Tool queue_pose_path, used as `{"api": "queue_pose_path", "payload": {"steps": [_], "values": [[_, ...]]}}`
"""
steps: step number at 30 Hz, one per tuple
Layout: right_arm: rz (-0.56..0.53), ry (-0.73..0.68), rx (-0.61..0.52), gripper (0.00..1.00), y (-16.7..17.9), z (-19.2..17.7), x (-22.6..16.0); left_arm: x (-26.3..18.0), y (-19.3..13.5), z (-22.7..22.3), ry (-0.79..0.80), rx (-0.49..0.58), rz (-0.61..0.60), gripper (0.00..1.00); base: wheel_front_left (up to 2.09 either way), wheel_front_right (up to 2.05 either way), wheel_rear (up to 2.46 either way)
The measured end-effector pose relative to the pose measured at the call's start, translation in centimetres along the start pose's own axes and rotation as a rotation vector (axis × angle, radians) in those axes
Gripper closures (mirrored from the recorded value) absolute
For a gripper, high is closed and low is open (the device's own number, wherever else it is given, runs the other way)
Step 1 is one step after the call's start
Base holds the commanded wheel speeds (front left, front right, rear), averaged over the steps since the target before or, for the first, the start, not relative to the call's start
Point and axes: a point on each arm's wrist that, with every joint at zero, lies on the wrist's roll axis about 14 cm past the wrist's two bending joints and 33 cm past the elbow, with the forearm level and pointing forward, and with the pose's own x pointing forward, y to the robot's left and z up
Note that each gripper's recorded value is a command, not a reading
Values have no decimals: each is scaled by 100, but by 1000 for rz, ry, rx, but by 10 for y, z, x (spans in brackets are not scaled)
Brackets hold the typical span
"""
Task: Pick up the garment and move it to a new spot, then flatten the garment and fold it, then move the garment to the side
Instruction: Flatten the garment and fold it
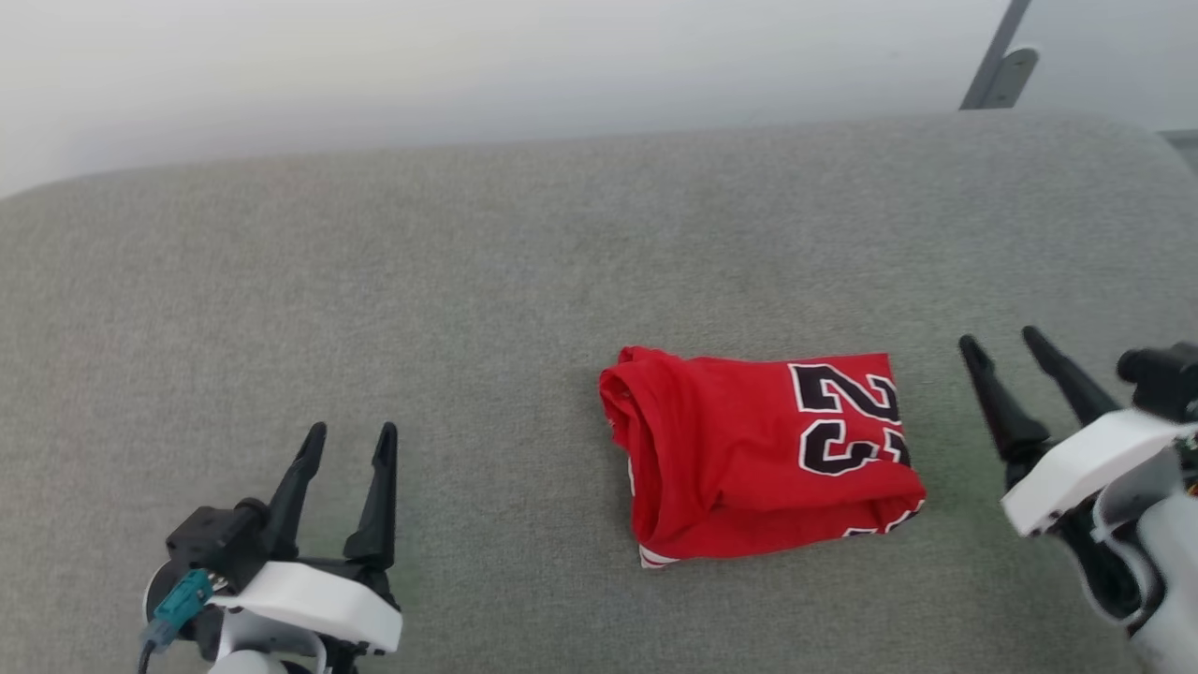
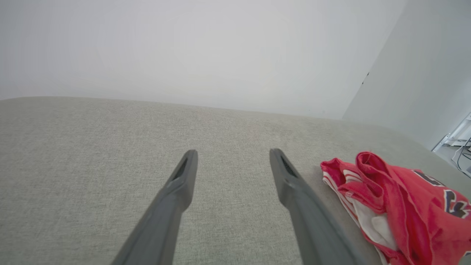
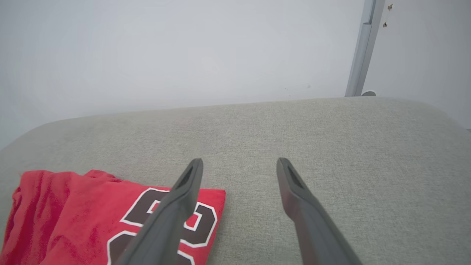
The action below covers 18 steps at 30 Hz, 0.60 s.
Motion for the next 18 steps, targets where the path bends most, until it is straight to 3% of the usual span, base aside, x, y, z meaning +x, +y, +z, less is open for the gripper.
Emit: {"api": "queue_pose_path", "payload": {"steps": [18], "values": [[1,-209,27,0,19,28,-46,-44,13,27,-74,69,55,0,0,0,0]]}}
